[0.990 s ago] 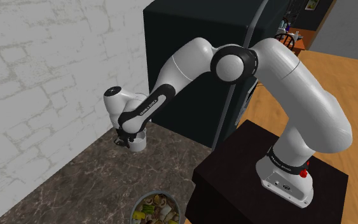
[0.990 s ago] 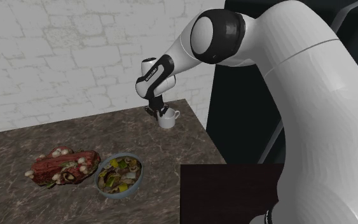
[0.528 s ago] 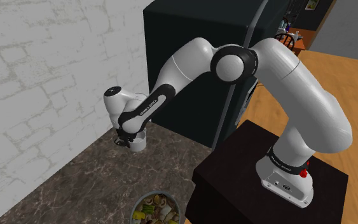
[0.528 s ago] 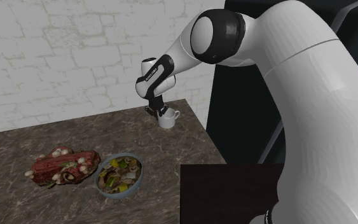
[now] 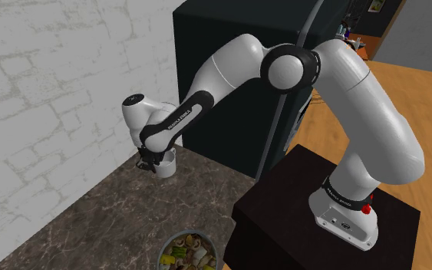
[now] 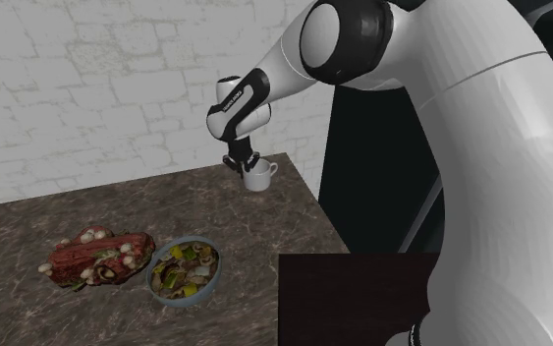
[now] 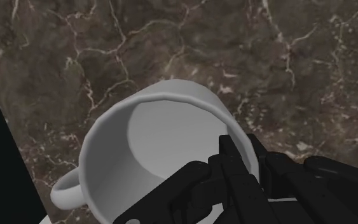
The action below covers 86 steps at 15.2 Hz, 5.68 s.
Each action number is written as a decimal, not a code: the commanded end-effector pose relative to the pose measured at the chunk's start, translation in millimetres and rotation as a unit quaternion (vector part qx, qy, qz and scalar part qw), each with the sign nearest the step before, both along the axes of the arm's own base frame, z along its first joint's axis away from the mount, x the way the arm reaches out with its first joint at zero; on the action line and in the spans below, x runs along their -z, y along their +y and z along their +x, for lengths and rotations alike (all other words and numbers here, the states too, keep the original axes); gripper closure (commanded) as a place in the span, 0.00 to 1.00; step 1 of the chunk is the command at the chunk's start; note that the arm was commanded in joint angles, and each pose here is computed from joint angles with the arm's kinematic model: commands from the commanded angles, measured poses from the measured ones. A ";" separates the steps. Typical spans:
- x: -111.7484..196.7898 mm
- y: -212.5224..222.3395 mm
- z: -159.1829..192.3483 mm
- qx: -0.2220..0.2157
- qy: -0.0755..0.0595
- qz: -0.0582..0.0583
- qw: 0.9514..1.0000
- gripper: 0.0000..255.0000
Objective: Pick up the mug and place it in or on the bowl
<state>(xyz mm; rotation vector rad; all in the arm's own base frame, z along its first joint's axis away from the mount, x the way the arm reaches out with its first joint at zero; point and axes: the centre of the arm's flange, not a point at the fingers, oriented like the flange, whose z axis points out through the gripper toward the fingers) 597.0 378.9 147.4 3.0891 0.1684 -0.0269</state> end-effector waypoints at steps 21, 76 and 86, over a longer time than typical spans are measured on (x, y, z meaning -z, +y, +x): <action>-115.5 0.0 -0.4 0.000 0.000 0.000 1.000 1.00; -63.4 144.1 -369.1 0.000 0.000 0.000 1.000 1.00; -89.8 145.4 -368.7 0.000 0.000 0.000 1.000 0.00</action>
